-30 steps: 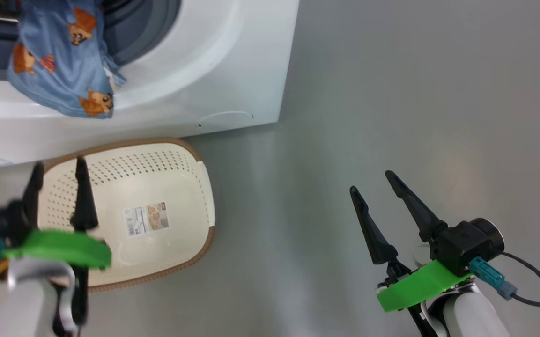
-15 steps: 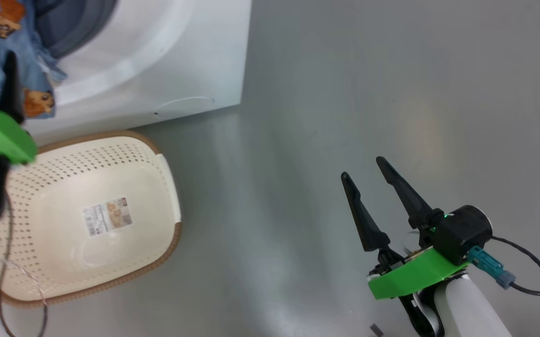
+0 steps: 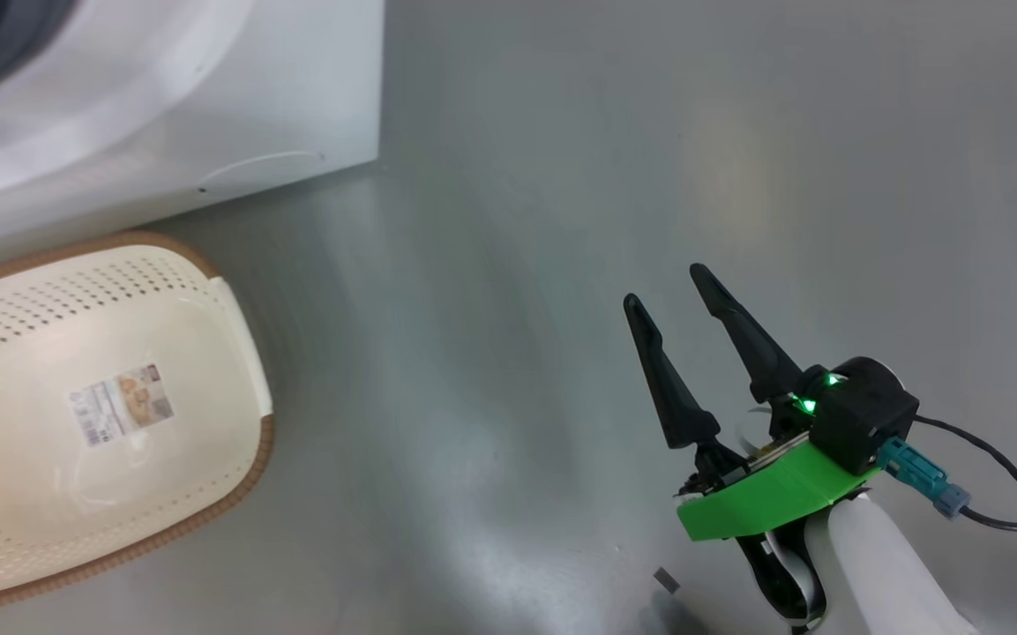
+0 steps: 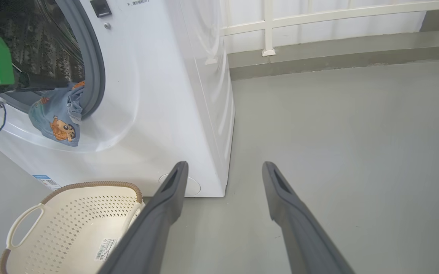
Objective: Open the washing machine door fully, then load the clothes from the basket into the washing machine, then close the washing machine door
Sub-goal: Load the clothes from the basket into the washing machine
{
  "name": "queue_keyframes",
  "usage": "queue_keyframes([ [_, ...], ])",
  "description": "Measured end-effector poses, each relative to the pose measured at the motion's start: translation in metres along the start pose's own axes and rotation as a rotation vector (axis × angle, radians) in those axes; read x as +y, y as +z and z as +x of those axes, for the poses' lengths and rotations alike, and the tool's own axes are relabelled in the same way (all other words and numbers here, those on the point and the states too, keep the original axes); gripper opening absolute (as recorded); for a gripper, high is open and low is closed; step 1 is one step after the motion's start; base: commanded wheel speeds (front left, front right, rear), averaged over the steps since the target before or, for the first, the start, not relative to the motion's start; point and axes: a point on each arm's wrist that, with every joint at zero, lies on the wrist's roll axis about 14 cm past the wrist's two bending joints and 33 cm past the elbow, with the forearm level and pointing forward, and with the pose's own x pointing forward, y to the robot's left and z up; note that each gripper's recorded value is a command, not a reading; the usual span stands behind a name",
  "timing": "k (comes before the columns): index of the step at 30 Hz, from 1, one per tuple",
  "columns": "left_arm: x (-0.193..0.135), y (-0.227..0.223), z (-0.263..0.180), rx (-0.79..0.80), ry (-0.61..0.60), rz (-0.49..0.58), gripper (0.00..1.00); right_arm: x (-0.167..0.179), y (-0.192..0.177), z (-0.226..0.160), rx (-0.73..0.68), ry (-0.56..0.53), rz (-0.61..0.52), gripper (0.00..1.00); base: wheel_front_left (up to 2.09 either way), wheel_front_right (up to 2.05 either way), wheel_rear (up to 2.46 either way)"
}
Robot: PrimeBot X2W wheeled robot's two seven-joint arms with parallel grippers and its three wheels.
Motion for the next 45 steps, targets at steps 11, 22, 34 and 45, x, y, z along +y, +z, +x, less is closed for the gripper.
queue_keyframes([
  [11,0.003,-0.019,0.025,0.144,0.030,-0.007,0.82,-0.006,-0.006,0.004,0.015,-0.010,-0.006,1.00,0.00,0.00,0.00],
  [22,0.008,-0.009,0.034,0.114,0.057,-0.028,0.00,-0.006,-0.013,0.009,0.028,-0.005,-0.005,1.00,0.00,0.00,0.00],
  [34,0.022,0.076,0.047,-0.246,0.123,-0.006,0.00,-0.009,-0.017,0.014,0.035,-0.010,0.020,1.00,0.00,0.00,0.00],
  [45,0.024,0.165,0.052,-0.640,0.143,0.113,0.00,-0.023,-0.027,0.010,0.065,-0.048,0.025,1.00,0.00,0.00,0.00],
])
